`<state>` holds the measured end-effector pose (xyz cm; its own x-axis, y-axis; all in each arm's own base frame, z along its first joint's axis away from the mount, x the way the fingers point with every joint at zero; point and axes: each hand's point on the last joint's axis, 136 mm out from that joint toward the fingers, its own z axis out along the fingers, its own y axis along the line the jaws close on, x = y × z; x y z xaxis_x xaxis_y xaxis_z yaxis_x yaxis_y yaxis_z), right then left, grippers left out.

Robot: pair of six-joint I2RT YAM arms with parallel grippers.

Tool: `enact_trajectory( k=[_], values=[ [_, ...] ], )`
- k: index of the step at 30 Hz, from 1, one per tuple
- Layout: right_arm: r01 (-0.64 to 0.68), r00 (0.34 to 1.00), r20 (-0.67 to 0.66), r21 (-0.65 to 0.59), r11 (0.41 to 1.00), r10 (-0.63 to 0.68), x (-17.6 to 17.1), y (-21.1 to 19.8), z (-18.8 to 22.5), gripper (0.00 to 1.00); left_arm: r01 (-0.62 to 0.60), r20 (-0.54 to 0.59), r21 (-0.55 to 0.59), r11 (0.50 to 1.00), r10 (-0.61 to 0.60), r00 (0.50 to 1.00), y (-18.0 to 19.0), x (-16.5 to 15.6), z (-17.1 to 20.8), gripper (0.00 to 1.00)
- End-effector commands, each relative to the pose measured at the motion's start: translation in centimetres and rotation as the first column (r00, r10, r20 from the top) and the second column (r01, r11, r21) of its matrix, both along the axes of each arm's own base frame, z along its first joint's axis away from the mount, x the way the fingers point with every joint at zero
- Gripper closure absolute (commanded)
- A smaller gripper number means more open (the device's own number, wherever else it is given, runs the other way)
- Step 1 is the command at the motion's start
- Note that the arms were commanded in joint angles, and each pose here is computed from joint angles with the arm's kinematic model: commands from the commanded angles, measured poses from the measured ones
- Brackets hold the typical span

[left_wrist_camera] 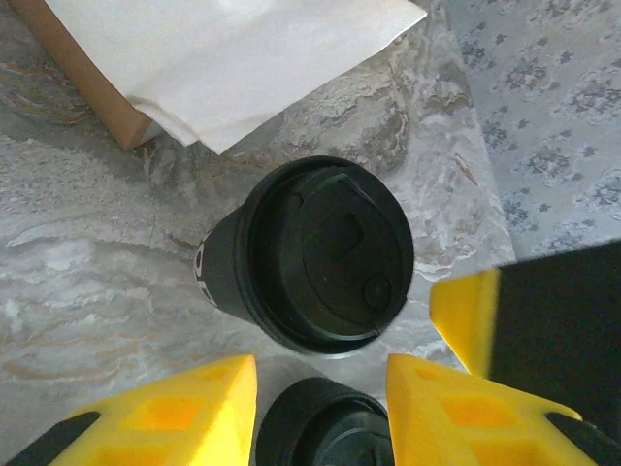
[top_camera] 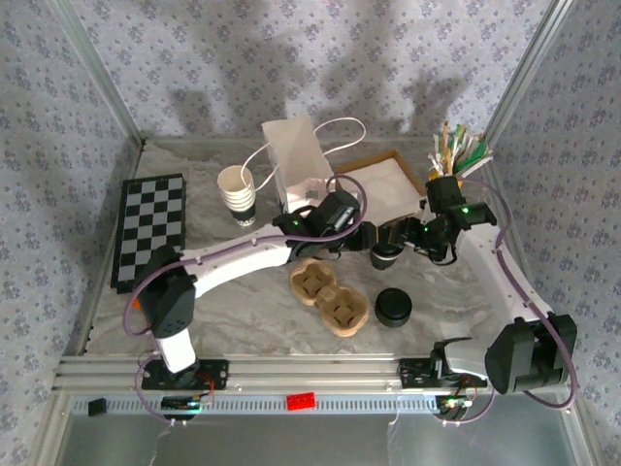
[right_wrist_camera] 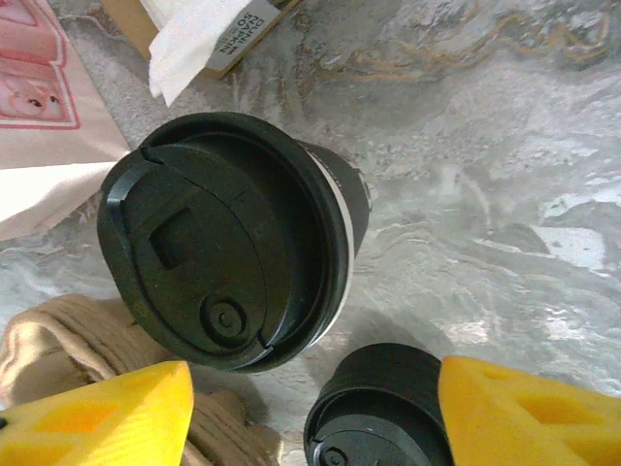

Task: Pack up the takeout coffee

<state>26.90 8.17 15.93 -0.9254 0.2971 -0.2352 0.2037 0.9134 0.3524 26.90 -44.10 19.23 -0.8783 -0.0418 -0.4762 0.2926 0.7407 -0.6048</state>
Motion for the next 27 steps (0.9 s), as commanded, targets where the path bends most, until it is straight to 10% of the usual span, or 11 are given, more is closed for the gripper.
enact_trajectory(
  k=[1, 27],
  values=[
    [-0.017, 1.0, 0.006, 0.106, 0.994, 0.017, 0.4, 1.2, 0.3, 0.34, 0.024, 0.015, -0.031, 0.999, -0.023, 1.0, -1.6, 1.2, 0.7, 0.6],
    [0.002, 0.993, -0.12, 0.094, 0.996, 0.009, -0.5, -0.1, -5.0, 0.62, 0.102, -0.075, 0.139, 0.985, -0.093, 0.993, -2.9, 2.4, -6.5, 0.61]
  ],
)
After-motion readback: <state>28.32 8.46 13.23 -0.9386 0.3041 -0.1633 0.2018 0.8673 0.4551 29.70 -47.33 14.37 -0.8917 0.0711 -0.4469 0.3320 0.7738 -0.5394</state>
